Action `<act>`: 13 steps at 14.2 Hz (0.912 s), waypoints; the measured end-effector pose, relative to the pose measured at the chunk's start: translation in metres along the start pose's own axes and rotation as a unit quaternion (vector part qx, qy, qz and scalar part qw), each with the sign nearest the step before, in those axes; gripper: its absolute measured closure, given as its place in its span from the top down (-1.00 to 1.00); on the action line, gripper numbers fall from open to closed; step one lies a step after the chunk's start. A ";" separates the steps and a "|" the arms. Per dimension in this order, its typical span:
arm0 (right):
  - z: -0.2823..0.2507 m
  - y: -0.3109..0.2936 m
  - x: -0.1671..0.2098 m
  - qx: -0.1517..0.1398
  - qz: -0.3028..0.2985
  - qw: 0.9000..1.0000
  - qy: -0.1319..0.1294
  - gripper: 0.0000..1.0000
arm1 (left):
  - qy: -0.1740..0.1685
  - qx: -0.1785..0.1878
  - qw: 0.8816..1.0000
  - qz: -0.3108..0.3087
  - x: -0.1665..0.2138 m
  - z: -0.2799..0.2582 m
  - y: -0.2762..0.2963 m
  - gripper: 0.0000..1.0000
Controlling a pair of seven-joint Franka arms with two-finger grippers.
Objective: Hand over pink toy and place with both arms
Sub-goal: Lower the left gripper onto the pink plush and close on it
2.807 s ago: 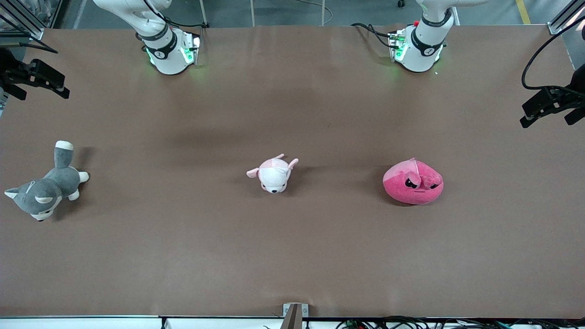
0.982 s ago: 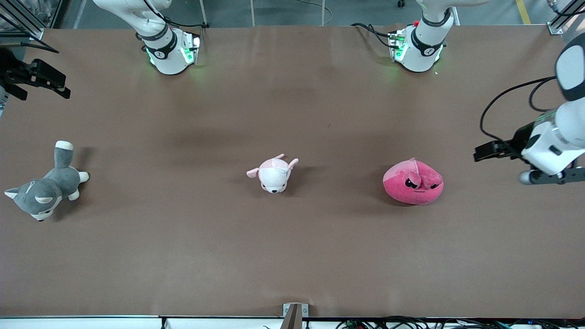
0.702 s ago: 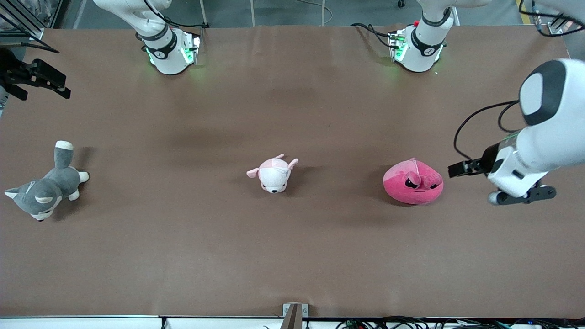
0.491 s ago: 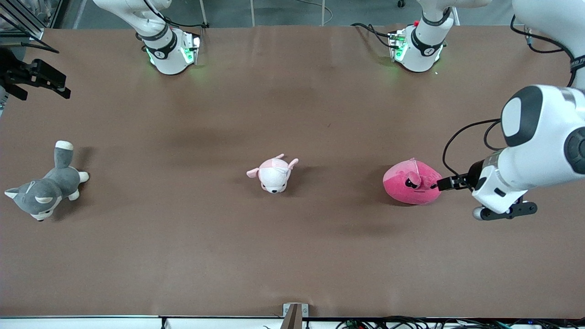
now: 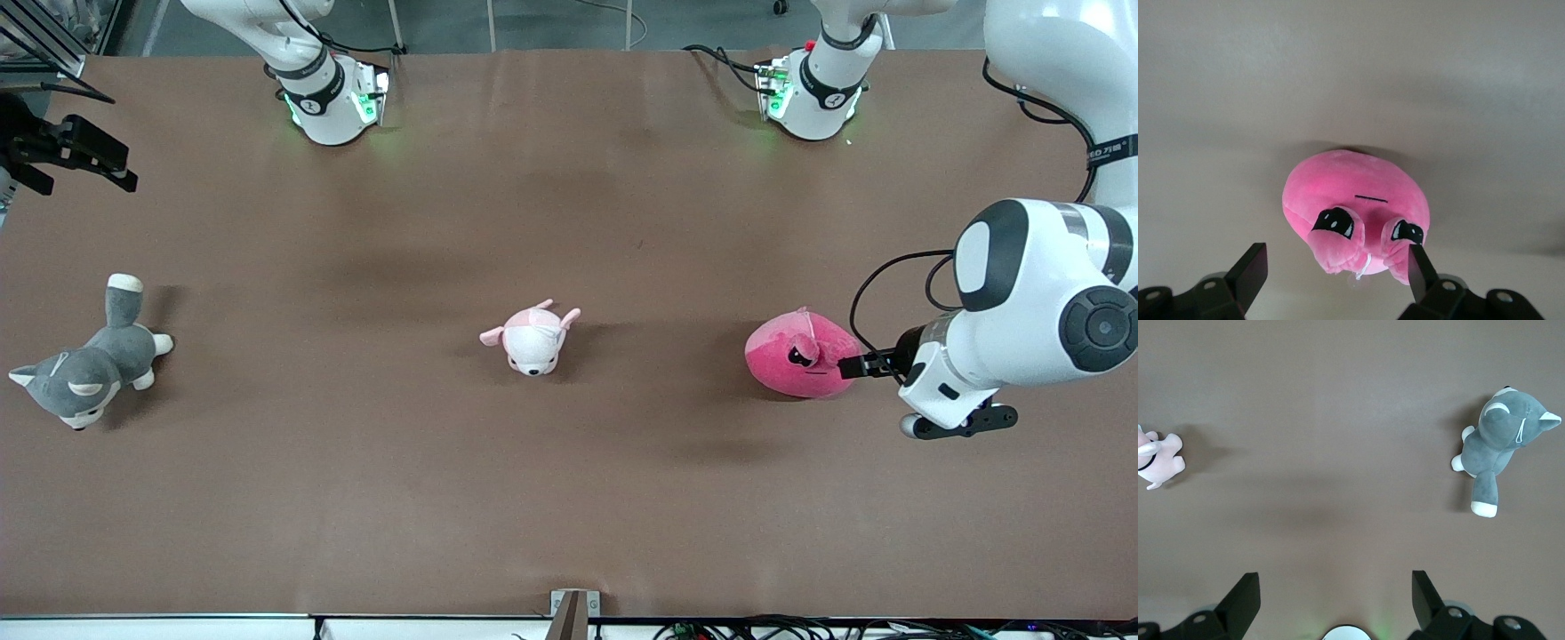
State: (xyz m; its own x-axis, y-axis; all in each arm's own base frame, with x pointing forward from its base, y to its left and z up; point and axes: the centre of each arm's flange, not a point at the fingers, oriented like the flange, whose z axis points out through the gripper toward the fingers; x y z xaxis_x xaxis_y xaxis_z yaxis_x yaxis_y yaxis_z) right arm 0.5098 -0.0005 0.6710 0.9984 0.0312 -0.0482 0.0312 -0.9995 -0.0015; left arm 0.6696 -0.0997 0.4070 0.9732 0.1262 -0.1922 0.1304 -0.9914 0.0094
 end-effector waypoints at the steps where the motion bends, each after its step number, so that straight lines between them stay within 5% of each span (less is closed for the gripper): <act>1: 0.000 0.000 0.000 0.000 0.000 1.000 0.000 1.00 | -0.008 0.002 1.000 -0.001 0.000 0.008 -0.001 0.87; 11: 0.000 0.000 0.000 0.000 0.000 1.000 0.000 1.00 | -0.066 0.017 0.998 -0.006 0.003 0.076 -0.007 0.82; 13: 0.000 0.000 0.000 0.000 0.000 1.000 0.000 1.00 | -0.069 0.017 0.997 -0.007 0.003 0.079 -0.009 0.50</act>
State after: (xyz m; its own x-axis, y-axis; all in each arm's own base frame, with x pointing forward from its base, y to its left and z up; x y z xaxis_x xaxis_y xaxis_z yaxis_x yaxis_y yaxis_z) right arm 0.5098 -0.0005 0.6710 0.9984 0.0312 -0.0481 0.0312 -0.9995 -0.0015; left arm 0.6565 -0.0931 0.3285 0.9355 0.1355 -0.3263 0.1339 -0.9906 -0.0275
